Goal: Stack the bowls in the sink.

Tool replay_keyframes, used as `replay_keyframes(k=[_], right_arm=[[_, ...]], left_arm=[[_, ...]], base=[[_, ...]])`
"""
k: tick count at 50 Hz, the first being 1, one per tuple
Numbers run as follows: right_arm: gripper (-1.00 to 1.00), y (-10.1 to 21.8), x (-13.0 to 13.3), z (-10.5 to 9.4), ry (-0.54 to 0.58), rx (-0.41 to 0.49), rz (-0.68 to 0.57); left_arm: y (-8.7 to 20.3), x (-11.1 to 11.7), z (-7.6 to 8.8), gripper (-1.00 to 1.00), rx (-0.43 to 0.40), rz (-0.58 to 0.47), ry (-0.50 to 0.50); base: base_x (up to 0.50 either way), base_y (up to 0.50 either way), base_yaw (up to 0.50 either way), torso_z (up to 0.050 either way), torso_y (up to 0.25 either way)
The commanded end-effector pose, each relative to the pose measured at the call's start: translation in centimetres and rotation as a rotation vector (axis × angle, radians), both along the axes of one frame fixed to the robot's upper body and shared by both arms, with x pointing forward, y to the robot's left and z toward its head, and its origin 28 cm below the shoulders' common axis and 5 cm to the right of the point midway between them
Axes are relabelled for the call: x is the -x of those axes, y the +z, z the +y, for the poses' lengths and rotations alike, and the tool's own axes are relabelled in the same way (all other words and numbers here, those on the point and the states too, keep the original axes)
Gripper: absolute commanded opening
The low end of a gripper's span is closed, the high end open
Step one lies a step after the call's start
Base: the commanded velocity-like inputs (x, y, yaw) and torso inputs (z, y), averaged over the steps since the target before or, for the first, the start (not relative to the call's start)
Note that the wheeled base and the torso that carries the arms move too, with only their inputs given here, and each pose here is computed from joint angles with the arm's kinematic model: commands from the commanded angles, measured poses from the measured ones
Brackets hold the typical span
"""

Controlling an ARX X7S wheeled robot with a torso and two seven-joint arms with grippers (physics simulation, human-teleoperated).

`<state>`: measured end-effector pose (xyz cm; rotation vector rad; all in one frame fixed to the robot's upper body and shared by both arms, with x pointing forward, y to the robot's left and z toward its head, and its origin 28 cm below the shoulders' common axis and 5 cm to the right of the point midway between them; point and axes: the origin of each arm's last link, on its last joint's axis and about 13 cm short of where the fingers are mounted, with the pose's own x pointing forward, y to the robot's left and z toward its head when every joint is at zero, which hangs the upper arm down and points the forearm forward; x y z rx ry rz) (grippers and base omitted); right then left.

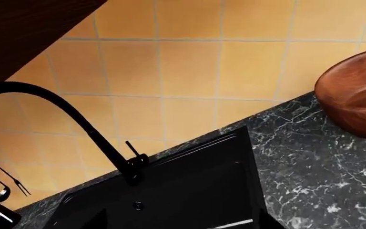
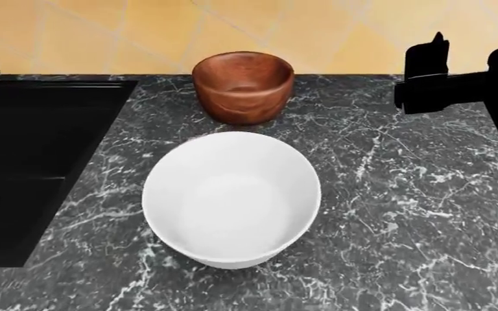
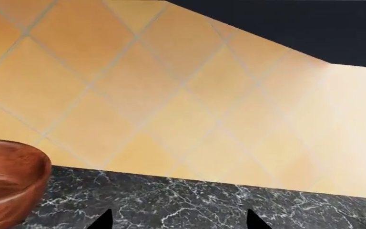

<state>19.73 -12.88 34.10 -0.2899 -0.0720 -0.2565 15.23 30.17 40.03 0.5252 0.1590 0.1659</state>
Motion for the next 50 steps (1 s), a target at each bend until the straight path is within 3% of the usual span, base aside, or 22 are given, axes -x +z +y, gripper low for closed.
replay_keyframes(k=[1, 17, 32, 44, 50], right_arm=[[1.0, -0.1, 0.0, 0.0, 0.003, -0.004, 0.006], [1.0, 0.1, -0.2, 0.3, -0.001, 0.045, 0.009], [1.0, 0.7, -0.2, 0.8, -0.001, 0.05, -0.002], [1.0, 3.1, -2.2, 4.2, 0.144, -0.049, -0.013], [1.0, 4.7, -4.4, 6.5, 0.121, -0.069, 0.024]], left_arm=[[0.2, 0.4, 0.1, 1.0, -0.001, 0.004, 0.005], [0.4, 0.3, 0.4, 1.0, 0.005, 0.011, 0.01], [0.4, 0.5, 0.3, 1.0, 0.011, 0.012, 0.008], [0.3, 0.8, 0.4, 1.0, 0.036, -0.001, -0.013], [0.2, 0.7, 0.4, 1.0, 0.041, -0.003, -0.021]], base=[[0.5, -0.21, 0.0, 0.0, 0.0], [0.49, -0.12, 0.0, 0.0, 0.001], [0.02, 0.0, 0.0, 0.0, 0.001], [0.0, 0.0, 0.0, 0.0, 0.0], [0.0, 0.0, 0.0, 0.0, 0.0]])
